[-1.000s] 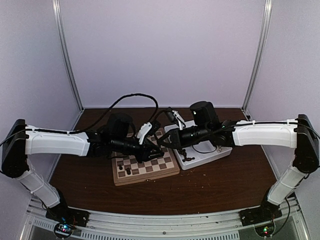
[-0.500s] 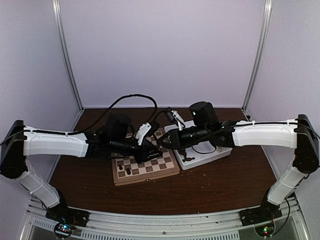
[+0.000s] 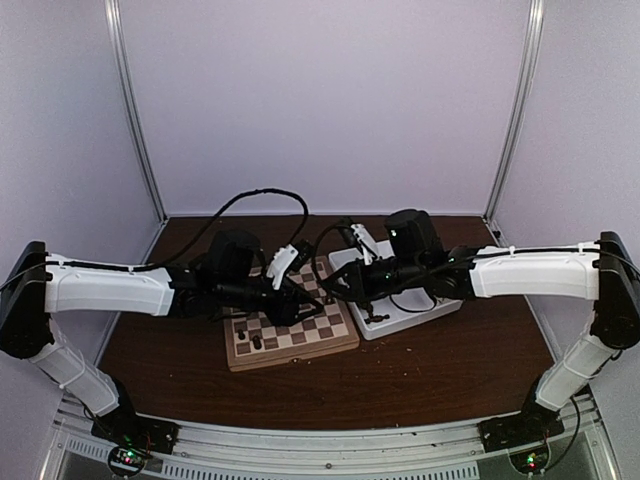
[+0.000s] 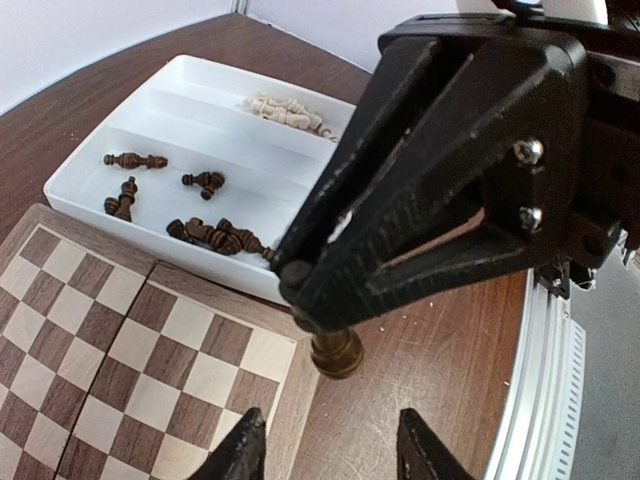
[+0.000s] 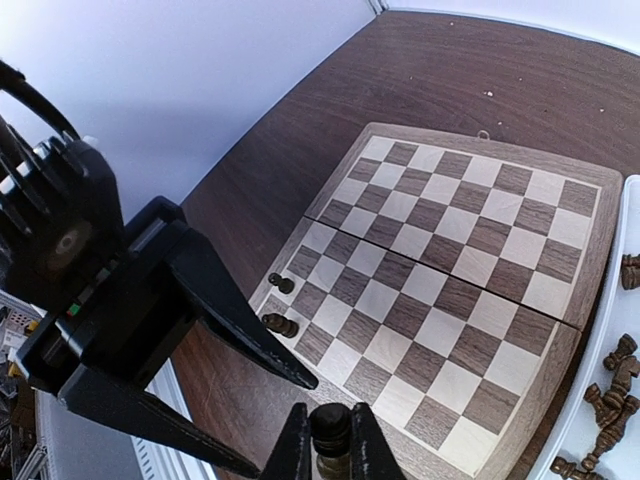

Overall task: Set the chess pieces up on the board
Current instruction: Place the chess piece on the chessboard.

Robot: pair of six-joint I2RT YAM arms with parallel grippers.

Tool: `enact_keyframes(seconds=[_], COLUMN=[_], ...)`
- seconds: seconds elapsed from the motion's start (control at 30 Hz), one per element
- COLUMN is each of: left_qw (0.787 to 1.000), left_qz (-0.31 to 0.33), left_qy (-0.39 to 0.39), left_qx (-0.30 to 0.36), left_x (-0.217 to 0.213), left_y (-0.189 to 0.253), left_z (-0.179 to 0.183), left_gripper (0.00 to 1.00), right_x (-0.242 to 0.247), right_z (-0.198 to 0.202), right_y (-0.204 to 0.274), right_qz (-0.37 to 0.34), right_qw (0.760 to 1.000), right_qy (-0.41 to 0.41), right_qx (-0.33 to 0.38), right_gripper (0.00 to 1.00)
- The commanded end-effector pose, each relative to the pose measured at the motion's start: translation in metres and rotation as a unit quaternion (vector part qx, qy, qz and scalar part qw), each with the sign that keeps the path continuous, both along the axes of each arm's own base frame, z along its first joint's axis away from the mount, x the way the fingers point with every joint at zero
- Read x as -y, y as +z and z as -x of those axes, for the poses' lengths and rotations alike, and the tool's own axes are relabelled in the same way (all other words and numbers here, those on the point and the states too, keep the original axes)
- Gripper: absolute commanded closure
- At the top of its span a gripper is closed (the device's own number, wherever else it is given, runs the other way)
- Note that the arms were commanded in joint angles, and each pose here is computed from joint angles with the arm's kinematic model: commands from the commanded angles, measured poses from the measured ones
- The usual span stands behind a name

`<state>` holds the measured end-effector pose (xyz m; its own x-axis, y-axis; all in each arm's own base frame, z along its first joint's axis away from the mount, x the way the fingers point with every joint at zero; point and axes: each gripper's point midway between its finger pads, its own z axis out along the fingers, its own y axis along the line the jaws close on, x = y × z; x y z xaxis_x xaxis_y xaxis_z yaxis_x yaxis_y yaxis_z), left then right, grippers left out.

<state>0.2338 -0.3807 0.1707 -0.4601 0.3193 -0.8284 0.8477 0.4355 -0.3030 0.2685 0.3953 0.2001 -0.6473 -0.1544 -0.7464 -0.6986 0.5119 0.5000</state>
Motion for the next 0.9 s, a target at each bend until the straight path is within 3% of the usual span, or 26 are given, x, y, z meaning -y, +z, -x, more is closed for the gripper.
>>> enact_keyframes(seconds=[0.0, 0.33, 0.63, 0.87], left_qw=[0.999, 0.991, 0.953, 0.941], left_qz=[0.021, -0.001, -0.055, -0.057], left_qy=[0.018, 0.13, 0.293, 0.33], left_qx=[0.018, 0.038, 0.049, 0.045], left_x=[-0.005, -0.054, -0.145, -0.178], left_y=[0.014, 0.027, 0.034, 0.043], left_z=[-0.005, -0.018, -0.038, -0.034], left_gripper=[0.52, 0.49, 0.44, 0.43], right_x=[0.01, 0.008, -0.041, -0.074], right_z=[-0.007, -0.003, 0.012, 0.021], right_y=[0.007, -0.012, -0.027, -0.042], right_qz=[0.003, 0.029, 0.031, 0.014], right_qw=[0.999, 0.99, 0.989, 0.983], right_qy=[-0.032, -0.028, 0.003, 0.023], right_qx=[0.039, 0.137, 0.142, 0.183], right_gripper=[1.0, 1.0, 1.0, 1.0])
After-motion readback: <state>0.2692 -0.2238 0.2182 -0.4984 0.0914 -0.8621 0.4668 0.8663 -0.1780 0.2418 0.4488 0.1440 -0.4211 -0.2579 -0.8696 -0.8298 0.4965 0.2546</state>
